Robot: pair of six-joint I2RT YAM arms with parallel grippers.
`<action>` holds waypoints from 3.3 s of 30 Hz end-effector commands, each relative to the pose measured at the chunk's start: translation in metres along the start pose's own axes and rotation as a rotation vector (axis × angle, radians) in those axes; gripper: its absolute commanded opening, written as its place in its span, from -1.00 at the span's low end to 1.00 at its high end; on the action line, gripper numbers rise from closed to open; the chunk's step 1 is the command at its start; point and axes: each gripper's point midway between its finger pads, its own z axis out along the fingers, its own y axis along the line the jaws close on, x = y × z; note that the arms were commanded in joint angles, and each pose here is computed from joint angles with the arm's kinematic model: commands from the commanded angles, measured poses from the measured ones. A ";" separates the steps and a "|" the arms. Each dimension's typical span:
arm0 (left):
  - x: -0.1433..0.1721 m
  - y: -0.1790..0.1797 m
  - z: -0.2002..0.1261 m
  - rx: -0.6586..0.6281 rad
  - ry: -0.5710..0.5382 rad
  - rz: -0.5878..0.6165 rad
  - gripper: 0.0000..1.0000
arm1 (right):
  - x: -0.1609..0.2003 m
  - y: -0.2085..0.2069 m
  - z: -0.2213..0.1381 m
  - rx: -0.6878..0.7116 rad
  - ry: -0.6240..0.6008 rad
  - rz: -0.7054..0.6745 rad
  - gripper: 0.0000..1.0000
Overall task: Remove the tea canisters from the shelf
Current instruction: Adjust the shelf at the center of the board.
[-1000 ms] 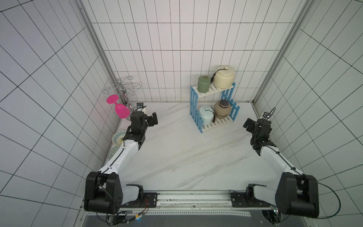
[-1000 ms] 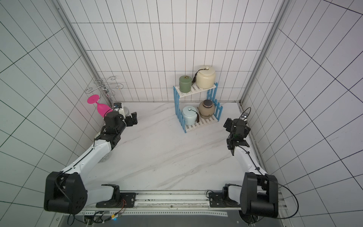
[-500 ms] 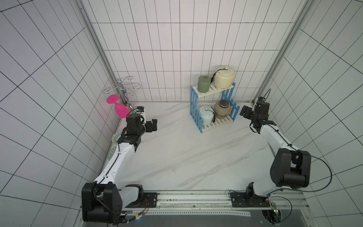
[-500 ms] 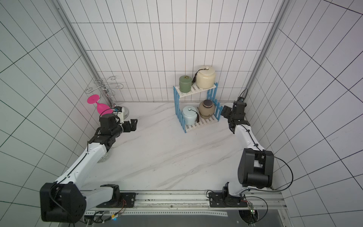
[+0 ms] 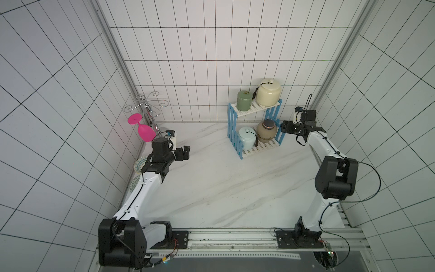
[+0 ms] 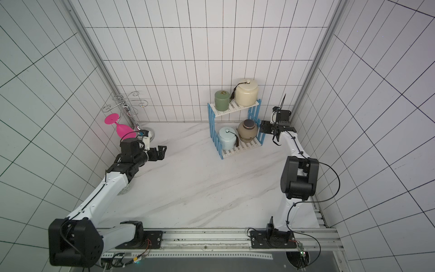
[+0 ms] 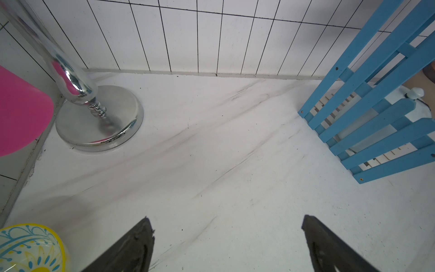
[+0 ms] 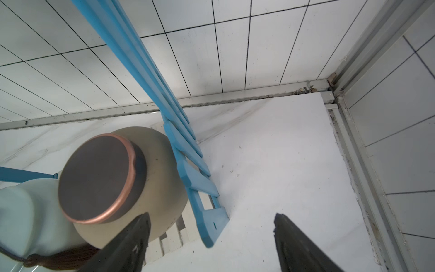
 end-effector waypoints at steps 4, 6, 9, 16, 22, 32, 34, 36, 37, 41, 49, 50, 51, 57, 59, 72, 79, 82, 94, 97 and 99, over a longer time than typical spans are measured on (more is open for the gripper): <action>-0.009 -0.001 -0.006 0.003 -0.023 0.020 0.98 | -0.009 0.001 0.006 -0.041 0.045 -0.070 0.56; -0.009 -0.001 -0.006 0.001 -0.023 0.020 0.98 | -0.008 0.002 0.009 -0.055 0.059 -0.075 0.47; -0.009 -0.001 -0.006 0.001 -0.024 0.017 0.98 | -0.005 0.005 0.012 -0.082 0.070 -0.079 0.33; -0.009 -0.002 -0.006 0.006 -0.024 0.015 0.98 | 0.004 0.010 0.020 -0.113 0.097 -0.077 -0.01; -0.009 -0.001 -0.007 0.004 -0.026 0.014 0.98 | 0.007 0.012 0.026 -0.128 0.117 -0.077 -0.32; -0.009 0.001 -0.007 -0.002 -0.028 0.020 0.98 | 0.013 0.039 0.031 -0.159 0.142 -0.148 -0.67; -0.010 0.001 -0.007 -0.004 -0.030 0.022 0.98 | 0.016 0.045 0.032 -0.164 0.152 -0.165 -0.73; -0.010 0.001 -0.008 -0.004 -0.031 0.022 0.98 | 0.018 0.050 0.033 -0.165 0.159 -0.177 -0.78; -0.009 0.001 -0.008 -0.004 -0.031 0.023 0.98 | 0.019 0.052 0.033 -0.165 0.162 -0.183 -0.79; -0.010 0.003 -0.008 -0.012 -0.033 0.036 0.98 | 0.024 0.066 0.030 -0.153 0.170 -0.232 -0.90; -0.010 0.002 -0.008 -0.009 -0.037 0.038 0.98 | 0.039 0.097 0.019 -0.166 0.156 -0.279 -1.00; -0.010 0.001 -0.008 -0.006 -0.036 0.040 0.98 | 0.040 0.102 0.017 -0.174 0.152 -0.281 -1.00; -0.010 0.001 -0.008 -0.007 -0.035 0.038 0.98 | 0.042 0.107 0.016 -0.179 0.149 -0.285 -1.00; -0.009 -0.001 -0.007 -0.003 -0.037 0.042 0.98 | 0.050 0.142 0.012 -0.221 0.143 -0.318 -1.00; -0.010 0.000 -0.007 -0.003 -0.038 0.041 0.98 | 0.053 0.153 0.011 -0.232 0.144 -0.328 -1.00; -0.010 -0.002 -0.009 0.003 -0.041 0.043 0.98 | 0.083 0.193 0.000 -0.143 0.177 -0.295 -1.00; -0.008 -0.003 -0.009 0.006 -0.040 0.047 0.98 | 0.105 0.190 -0.003 -0.135 0.217 -0.190 -1.00; -0.008 -0.004 -0.009 0.012 -0.040 0.046 0.99 | 0.110 0.192 -0.004 -0.148 0.227 -0.179 -1.00; -0.006 -0.017 -0.012 0.087 -0.025 0.081 0.99 | 0.085 0.201 -0.034 -0.193 0.176 -0.176 -0.51; -0.006 -0.025 -0.013 0.120 -0.020 0.116 0.98 | 0.068 0.201 -0.052 -0.194 0.143 -0.180 -0.19; -0.005 -0.031 -0.015 0.139 -0.009 0.147 0.98 | 0.059 0.202 -0.064 -0.199 0.133 -0.186 -0.08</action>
